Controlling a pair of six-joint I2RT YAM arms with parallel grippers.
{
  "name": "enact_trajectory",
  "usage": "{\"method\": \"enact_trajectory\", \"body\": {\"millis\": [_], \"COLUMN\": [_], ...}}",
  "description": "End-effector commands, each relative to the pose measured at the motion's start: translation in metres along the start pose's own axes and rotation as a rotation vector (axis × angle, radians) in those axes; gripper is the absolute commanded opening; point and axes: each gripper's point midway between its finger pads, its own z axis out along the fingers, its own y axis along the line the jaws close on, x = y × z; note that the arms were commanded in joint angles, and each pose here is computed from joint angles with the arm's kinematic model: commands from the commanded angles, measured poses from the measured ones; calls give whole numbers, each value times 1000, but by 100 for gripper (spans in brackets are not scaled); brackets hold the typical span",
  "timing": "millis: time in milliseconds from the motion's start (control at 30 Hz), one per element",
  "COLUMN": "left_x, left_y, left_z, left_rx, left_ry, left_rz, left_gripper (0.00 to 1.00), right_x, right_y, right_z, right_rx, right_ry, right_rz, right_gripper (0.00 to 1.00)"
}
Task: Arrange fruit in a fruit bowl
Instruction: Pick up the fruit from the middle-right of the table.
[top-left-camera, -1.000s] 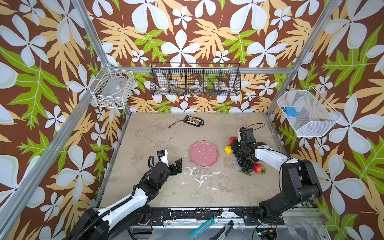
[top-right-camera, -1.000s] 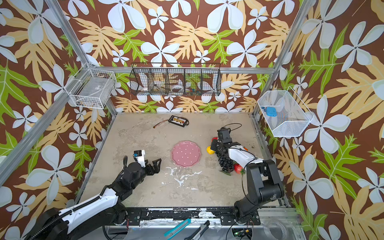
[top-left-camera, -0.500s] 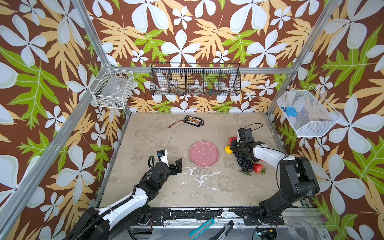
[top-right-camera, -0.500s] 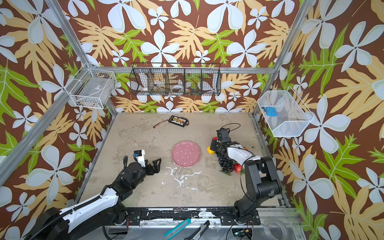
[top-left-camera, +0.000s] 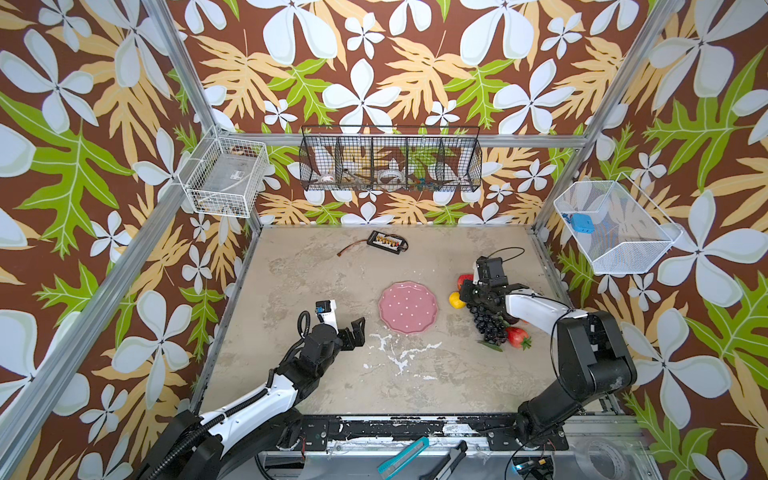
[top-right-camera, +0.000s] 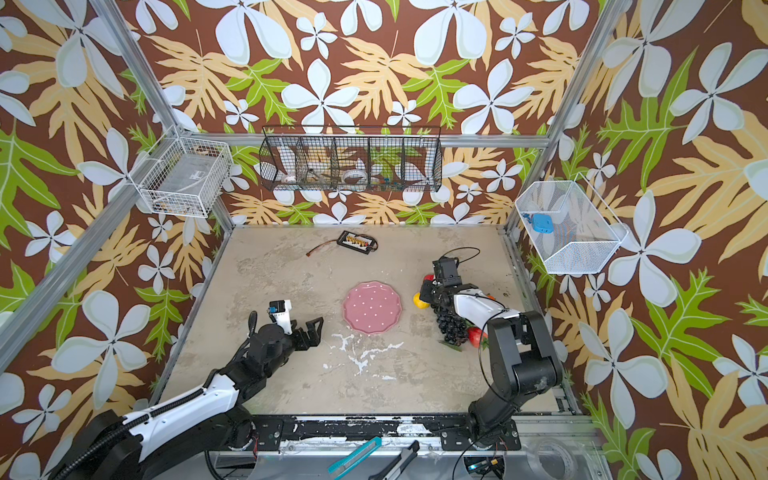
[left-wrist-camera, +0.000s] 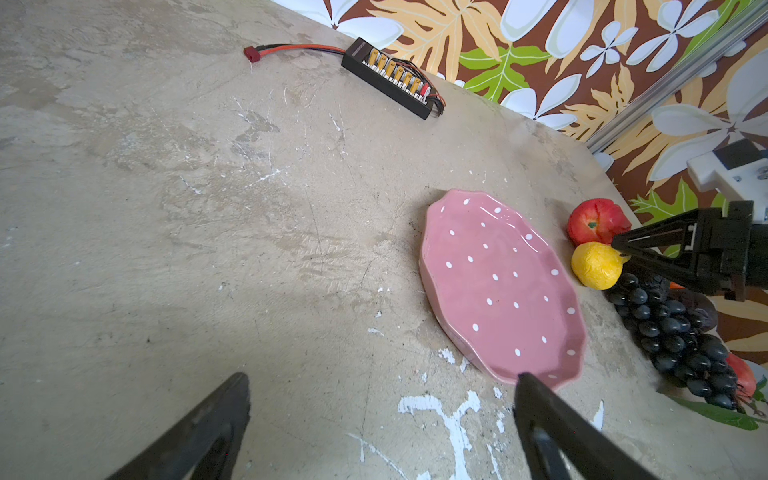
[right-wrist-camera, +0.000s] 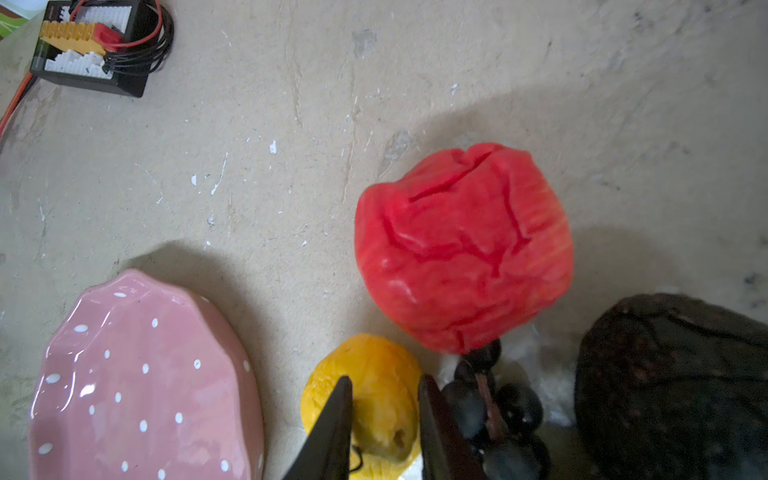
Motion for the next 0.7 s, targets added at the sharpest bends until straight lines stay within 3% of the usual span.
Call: {"method": "enact_trajectory", "body": {"millis": [0, 667], "left_x": [-8, -8], "left_y": [-6, -4], "left_z": [0, 1], "left_rx": [20, 12], "left_ry": [-28, -28], "left_rz": [-6, -5], "left_gripper": [100, 100], "right_x": [4, -6], "right_y": [3, 14], "right_z": [2, -8], "right_rx": [-10, 29], "right_ry": [12, -28], "right_rz": [-13, -82], "right_gripper": [28, 19]}}
